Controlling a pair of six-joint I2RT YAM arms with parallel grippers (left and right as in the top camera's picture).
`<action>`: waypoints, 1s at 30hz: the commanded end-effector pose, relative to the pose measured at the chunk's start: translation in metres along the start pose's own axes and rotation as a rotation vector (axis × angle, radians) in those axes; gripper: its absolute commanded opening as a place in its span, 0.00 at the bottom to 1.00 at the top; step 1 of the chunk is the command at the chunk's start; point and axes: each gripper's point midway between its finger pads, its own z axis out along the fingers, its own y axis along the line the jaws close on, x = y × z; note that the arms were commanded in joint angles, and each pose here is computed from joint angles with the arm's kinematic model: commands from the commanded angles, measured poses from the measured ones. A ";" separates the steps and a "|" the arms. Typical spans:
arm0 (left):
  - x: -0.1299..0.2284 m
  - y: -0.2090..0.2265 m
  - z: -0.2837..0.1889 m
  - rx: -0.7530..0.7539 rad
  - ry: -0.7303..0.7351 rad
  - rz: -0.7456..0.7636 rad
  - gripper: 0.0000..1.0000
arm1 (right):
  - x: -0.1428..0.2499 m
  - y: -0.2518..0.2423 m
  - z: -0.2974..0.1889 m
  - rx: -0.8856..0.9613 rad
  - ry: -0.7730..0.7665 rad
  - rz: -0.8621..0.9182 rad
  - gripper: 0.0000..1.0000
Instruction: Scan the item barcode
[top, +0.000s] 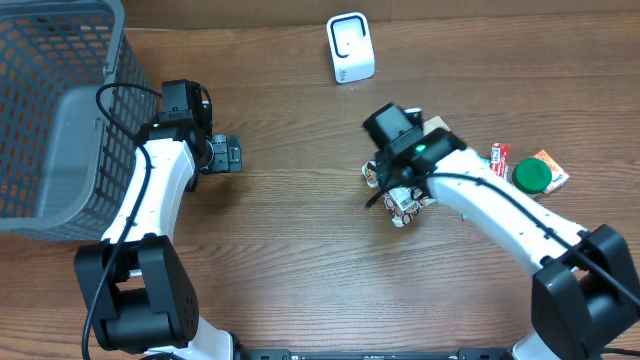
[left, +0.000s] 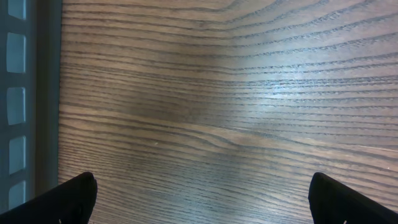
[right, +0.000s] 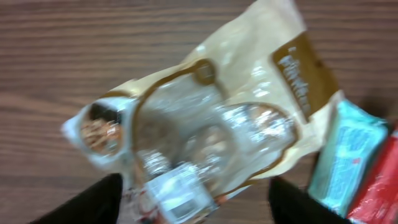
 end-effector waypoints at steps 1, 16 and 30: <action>-0.006 0.000 -0.004 0.008 -0.018 -0.012 1.00 | -0.005 -0.018 0.003 -0.024 0.025 0.035 1.00; -0.006 0.000 -0.004 0.008 -0.018 -0.012 1.00 | -0.011 -0.036 0.008 -0.023 0.032 0.092 1.00; -0.006 0.000 -0.004 0.008 -0.018 -0.012 1.00 | -0.011 -0.036 0.008 -0.023 0.032 0.092 1.00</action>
